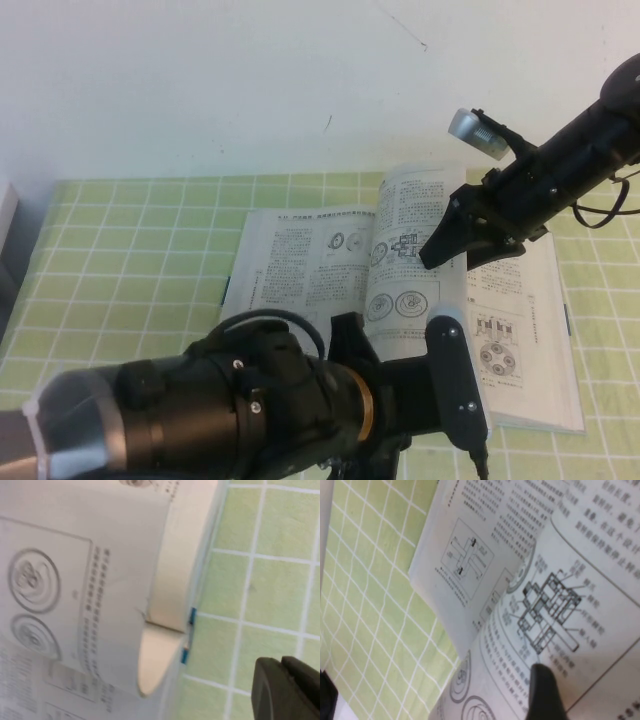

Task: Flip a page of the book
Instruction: Open the closed book

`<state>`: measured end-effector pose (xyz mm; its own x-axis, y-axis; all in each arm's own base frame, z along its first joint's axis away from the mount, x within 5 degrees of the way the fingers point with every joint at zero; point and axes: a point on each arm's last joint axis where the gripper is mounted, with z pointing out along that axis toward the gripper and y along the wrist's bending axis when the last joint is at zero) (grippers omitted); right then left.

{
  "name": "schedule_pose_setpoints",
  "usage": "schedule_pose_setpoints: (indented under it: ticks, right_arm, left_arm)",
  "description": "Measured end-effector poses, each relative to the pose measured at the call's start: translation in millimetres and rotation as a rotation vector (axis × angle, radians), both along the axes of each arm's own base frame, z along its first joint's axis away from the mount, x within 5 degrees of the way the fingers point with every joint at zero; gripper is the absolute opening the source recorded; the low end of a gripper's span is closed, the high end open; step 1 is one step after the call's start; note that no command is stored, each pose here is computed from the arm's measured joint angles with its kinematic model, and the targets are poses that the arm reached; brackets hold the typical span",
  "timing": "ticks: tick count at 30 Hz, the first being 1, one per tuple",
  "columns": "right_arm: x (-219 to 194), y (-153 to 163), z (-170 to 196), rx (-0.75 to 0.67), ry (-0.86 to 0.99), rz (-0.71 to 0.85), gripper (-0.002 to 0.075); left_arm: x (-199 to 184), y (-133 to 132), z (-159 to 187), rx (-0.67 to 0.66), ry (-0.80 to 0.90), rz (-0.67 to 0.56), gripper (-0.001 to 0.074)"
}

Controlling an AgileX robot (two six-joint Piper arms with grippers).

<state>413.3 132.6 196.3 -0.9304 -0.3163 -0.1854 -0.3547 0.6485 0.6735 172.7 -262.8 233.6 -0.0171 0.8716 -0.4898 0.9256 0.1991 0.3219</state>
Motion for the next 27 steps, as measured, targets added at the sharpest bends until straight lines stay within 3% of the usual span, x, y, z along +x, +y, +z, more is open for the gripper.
schedule_pose_setpoints:
  ticks: [10,19,27]
  right_arm:
    - [0.4,1.0,0.9,0.014,0.001,-0.007,0.0396]
    - [0.5,1.5,1.4,0.022,0.002,-0.010,0.0396]
    - [0.8,1.5,1.8,0.022,0.001,-0.010,0.0396]
  left_arm:
    - [10.4,-13.3,-12.5,-0.066,-0.148,-0.045,-0.0004]
    - [16.1,-21.0,-39.3,0.014,-0.162,-0.102,-0.0004]
    - [19.2,-21.8,-39.4,0.031,-0.219,-0.130,-0.0004]
